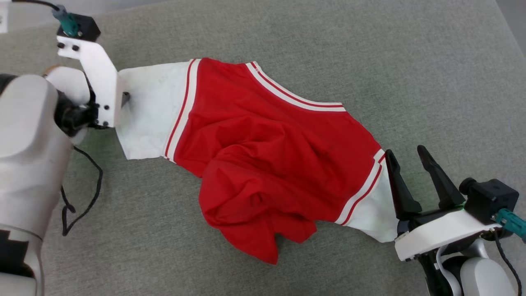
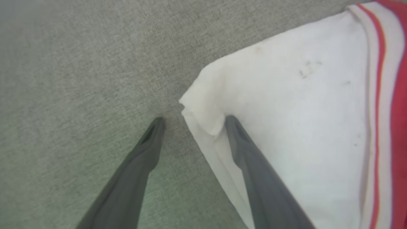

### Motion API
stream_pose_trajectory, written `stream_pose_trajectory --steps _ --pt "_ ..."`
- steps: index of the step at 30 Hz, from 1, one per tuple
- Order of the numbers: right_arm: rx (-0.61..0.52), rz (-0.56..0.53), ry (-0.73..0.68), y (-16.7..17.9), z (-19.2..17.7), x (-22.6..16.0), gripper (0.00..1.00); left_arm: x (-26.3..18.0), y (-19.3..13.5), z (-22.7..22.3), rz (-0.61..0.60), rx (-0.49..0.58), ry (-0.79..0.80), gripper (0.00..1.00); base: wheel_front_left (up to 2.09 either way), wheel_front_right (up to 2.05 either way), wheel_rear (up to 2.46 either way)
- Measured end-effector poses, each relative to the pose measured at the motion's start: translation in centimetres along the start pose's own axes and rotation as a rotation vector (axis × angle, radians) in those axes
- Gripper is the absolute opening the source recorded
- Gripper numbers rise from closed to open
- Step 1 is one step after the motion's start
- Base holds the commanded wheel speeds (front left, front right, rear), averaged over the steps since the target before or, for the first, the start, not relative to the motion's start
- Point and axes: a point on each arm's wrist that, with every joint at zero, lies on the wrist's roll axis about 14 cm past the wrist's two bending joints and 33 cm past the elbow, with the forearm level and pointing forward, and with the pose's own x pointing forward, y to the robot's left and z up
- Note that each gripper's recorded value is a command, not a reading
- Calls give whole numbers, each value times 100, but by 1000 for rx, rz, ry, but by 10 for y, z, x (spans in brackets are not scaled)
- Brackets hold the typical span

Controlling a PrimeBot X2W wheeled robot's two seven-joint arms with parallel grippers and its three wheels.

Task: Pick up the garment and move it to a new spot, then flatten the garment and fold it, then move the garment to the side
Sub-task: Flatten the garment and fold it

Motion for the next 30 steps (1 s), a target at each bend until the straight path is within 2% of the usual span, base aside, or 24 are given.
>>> stream_pose_trajectory --steps 3,4,5,6,10,16,22,30 --pt "3 -11 4 -3 -2 2 100 10 -5 -5 -37 -34 67 100 0 0 0" --pt "4 -18 6 -6 -3 2 100 12 -8 -6 -51 -46 85 80 0 0 0" --pt "3 -25 11 -8 -5 1 100 14 -10 -7 -61 -53 100 36 0 0 0" --pt "5 -33 16 -11 -7 1 100 16 -11 -8 -73 -66 105 0 0 0 0" --pt "10 -44 20 -14 -9 1 100 17 -17 -6 -94 -82 91 0 0 0 0" --pt "42 -39 15 -14 -3 1 100 6 -19 -4 -72 -79 -20 0 0 0 0" --pt "101 -33 83 -25 -4 -4 100 -19 -13 2 -7 -107 -204 0 0 0 0" --pt "100 -47 214 -56 -1 -24 100 -73 -12 14 42 -141 -451 0 0 0 0"
